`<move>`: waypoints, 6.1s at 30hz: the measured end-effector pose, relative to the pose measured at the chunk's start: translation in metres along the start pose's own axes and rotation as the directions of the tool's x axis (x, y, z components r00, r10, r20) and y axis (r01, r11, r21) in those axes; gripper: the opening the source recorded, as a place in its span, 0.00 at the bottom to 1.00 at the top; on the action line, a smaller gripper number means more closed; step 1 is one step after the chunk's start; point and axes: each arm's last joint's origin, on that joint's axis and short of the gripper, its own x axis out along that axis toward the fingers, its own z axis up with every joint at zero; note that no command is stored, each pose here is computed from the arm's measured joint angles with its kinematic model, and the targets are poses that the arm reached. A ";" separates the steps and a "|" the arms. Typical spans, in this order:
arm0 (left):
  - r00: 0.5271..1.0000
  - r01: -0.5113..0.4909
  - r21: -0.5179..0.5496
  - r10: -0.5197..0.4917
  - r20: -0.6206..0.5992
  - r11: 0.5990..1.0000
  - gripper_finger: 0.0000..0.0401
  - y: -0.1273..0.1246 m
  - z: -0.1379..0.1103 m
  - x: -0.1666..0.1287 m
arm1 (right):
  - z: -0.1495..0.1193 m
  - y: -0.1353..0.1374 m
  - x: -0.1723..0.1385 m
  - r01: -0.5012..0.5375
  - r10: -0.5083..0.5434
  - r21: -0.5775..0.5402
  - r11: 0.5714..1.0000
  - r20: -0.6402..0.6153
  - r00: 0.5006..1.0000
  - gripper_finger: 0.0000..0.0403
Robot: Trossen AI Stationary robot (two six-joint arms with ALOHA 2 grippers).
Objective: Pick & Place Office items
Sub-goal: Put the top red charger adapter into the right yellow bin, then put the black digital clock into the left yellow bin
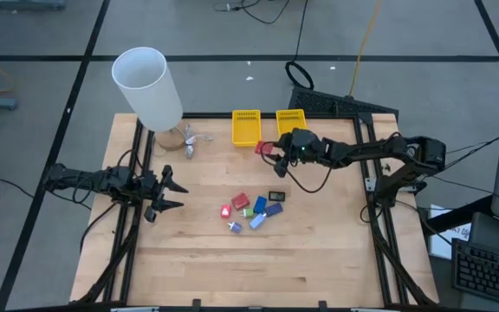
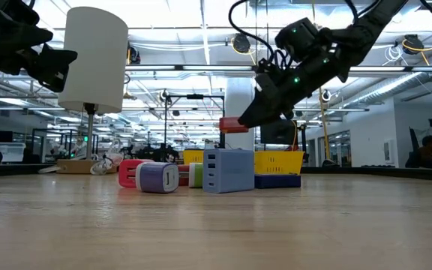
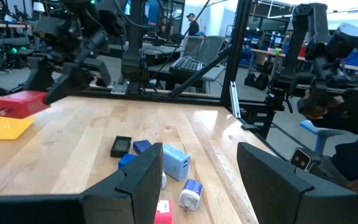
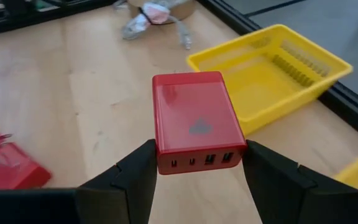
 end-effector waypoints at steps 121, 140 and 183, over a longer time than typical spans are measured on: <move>1.000 0.000 0.000 0.000 0.000 1.000 0.52 0.000 0.000 0.000 | -0.072 -0.096 -0.026 0.290 -0.296 0.144 0.946 0.027 0.955 0.51; 1.000 0.000 0.000 0.000 0.000 1.000 0.52 0.000 0.000 0.000 | -0.072 -0.096 -0.026 0.286 -0.293 0.144 0.947 0.028 0.956 0.59; 1.000 0.000 0.000 0.000 0.000 1.000 0.52 0.000 0.000 0.000 | -0.059 0.021 -0.022 -0.109 0.126 -0.089 0.990 0.206 0.970 0.57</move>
